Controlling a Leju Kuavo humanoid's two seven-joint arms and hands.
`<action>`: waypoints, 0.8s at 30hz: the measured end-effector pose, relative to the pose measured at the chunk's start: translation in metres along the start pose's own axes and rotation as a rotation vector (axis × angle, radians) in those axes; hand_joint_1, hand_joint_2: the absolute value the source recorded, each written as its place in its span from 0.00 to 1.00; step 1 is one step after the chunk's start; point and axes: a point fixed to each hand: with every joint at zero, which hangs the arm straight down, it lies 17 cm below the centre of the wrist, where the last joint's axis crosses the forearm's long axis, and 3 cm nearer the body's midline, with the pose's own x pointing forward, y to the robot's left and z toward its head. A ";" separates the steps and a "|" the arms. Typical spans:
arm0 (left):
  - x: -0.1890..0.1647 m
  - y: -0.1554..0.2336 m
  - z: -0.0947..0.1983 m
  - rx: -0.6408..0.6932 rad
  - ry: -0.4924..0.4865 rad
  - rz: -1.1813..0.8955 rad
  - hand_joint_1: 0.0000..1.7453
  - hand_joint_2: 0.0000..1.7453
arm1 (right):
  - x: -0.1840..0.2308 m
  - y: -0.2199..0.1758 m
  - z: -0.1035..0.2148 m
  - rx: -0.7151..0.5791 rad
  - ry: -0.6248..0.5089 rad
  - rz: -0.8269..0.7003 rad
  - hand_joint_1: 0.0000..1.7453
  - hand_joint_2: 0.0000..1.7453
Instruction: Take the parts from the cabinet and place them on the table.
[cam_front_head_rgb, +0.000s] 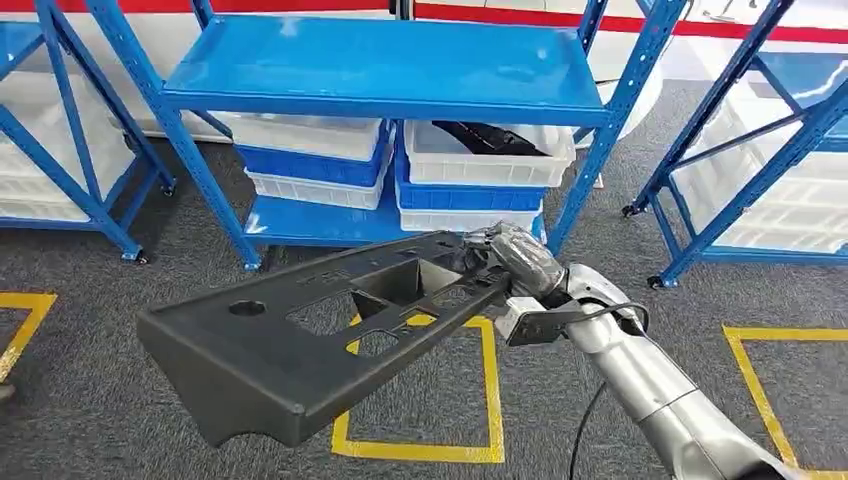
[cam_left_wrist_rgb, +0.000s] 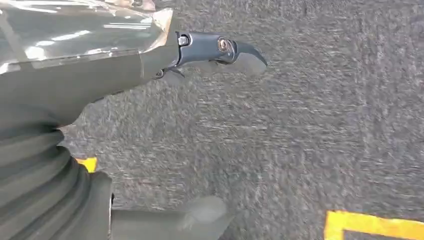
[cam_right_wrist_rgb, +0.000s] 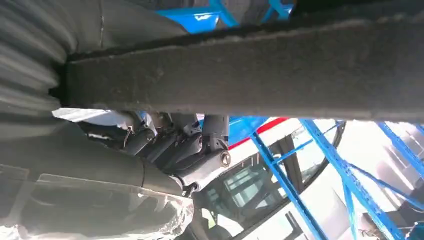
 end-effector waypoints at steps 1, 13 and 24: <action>0.000 0.000 0.000 0.000 0.001 0.000 0.00 1.00 | 0.000 0.001 0.000 0.001 0.001 -0.001 0.93 1.00; -0.006 0.001 0.002 0.001 0.008 -0.004 0.00 1.00 | 0.004 0.005 -0.006 0.003 -0.010 -0.010 0.93 1.00; -0.009 0.007 0.000 0.017 0.019 -0.004 0.00 1.00 | 0.005 0.016 -0.005 0.004 -0.010 -0.035 0.93 1.00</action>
